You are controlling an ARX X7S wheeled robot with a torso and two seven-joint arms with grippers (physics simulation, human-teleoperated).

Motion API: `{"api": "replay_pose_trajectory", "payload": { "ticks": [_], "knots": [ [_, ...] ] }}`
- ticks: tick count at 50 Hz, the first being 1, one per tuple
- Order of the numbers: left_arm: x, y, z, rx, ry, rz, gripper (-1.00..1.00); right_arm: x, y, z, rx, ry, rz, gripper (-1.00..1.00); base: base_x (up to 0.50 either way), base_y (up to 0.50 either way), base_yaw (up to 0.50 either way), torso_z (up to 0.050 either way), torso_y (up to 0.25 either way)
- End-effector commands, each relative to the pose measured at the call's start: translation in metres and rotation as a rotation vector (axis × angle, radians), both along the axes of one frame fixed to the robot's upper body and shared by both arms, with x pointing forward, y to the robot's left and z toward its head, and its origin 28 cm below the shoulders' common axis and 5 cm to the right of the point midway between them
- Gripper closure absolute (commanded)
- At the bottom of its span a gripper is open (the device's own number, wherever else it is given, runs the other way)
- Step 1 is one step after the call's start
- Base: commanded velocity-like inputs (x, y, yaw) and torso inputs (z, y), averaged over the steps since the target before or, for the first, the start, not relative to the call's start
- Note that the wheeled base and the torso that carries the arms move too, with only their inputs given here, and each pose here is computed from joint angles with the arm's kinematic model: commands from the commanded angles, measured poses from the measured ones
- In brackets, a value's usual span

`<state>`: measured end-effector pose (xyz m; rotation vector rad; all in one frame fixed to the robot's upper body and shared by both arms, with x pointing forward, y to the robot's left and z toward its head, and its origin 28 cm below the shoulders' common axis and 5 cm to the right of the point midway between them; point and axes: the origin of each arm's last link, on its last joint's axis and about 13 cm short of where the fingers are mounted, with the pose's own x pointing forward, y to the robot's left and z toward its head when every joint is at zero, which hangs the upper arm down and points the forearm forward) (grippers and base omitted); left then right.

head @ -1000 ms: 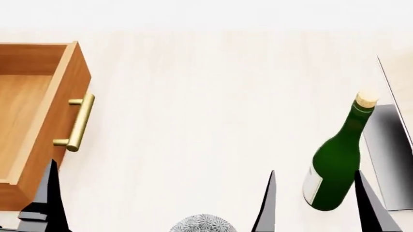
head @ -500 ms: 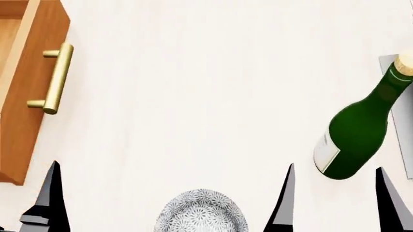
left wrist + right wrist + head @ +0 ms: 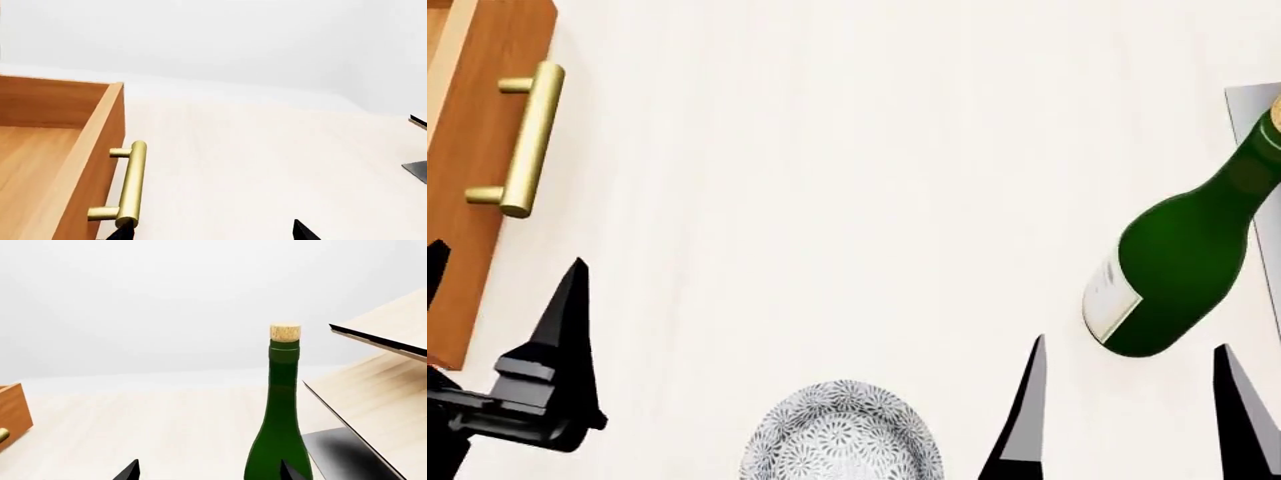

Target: Put the bowl on top of the cabinet.

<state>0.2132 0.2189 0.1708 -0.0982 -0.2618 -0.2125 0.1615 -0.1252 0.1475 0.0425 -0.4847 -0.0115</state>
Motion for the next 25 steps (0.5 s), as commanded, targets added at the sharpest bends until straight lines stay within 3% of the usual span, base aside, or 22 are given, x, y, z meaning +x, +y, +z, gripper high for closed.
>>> {"api": "replay_pose_trajectory", "payload": {
  "ticks": [1,4,5,11,18,22,25],
  "knots": [
    [0.026,-0.010,0.037,0.187,0.046,-0.210,-1.00,0.000,0.001,-0.001,-0.007,0.001,0.002,-1.00,0.00,0.00,0.00,0.000,0.000],
    [0.034,-0.013,0.038,0.237,0.114,-0.284,-1.00,0.000,0.001,-0.001,-0.009,0.001,0.003,-1.00,0.00,0.00,0.00,0.000,0.000],
    [0.038,-0.015,0.037,0.292,0.124,-0.300,-1.00,0.001,0.001,-0.001,-0.010,0.001,0.003,-1.00,0.00,0.00,0.00,0.000,0.000],
    [0.050,-0.023,0.046,0.441,0.216,-0.425,-1.00,0.000,0.001,-0.001,-0.013,0.000,0.005,-1.00,0.00,0.00,0.00,0.000,0.000],
    [0.055,-0.034,0.043,0.617,0.255,-0.529,-1.00,0.000,0.001,-0.001,-0.013,-0.002,0.004,-1.00,0.00,0.00,0.00,0.000,0.000],
    [0.058,-0.041,0.036,0.783,0.272,-0.606,-1.00,0.000,0.001,-0.001,-0.015,-0.003,0.005,-1.00,0.00,0.00,0.00,0.000,0.000],
    [0.063,-0.044,0.036,0.816,0.291,-0.636,-1.00,-0.001,0.001,0.000,-0.015,-0.005,0.005,-1.00,0.00,0.00,0.00,0.000,0.000]
  ]
}}
